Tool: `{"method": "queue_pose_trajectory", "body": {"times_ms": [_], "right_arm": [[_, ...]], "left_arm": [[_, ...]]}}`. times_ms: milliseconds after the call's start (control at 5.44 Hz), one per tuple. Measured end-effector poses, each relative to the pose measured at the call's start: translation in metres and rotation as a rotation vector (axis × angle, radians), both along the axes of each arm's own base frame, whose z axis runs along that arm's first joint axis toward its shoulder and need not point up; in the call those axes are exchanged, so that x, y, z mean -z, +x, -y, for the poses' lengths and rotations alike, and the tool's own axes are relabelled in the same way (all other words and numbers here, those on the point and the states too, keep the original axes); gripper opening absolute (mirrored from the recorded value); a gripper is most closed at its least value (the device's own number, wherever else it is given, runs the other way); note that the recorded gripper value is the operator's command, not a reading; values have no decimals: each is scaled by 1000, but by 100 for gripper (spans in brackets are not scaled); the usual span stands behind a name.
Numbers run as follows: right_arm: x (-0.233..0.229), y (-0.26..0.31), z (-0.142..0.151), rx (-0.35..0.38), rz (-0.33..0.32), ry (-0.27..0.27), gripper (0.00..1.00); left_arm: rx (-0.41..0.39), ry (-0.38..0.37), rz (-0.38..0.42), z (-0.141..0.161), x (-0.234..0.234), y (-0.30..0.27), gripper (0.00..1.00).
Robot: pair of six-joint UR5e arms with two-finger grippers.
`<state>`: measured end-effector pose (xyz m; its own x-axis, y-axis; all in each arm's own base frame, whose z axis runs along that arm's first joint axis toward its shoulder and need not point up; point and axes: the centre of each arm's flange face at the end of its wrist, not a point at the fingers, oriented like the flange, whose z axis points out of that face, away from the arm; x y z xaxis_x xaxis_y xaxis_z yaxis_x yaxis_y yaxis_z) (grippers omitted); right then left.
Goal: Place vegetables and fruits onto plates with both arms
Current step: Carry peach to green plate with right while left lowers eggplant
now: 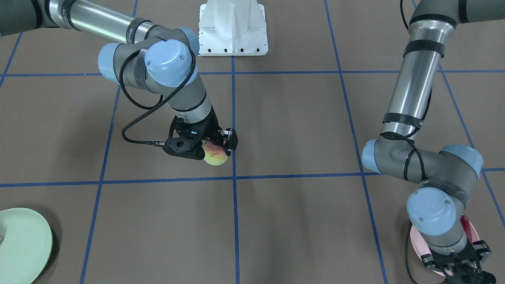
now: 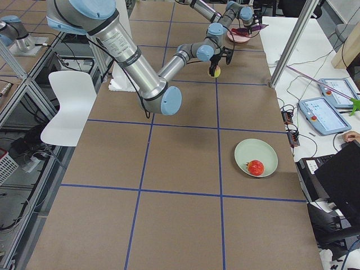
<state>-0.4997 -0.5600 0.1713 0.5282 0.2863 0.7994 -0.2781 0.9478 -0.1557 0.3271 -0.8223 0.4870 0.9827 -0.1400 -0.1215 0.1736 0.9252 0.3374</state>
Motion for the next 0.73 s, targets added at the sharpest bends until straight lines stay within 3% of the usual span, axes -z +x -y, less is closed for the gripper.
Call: {"method": "queue_pose_trajectory", "body": {"times_ms": [184, 367, 735], "right_arm": [[3, 6, 5, -9, 3, 3, 0], [4, 12, 10, -19, 4, 5, 0], [0, 33, 29, -48, -8, 15, 0]], "left_arm": [[-61, 1, 44, -5, -12, -1, 63], [-107, 8, 82, -7, -18, -3, 100], [-175, 56, 100, 0, 17, -10, 100]]}}
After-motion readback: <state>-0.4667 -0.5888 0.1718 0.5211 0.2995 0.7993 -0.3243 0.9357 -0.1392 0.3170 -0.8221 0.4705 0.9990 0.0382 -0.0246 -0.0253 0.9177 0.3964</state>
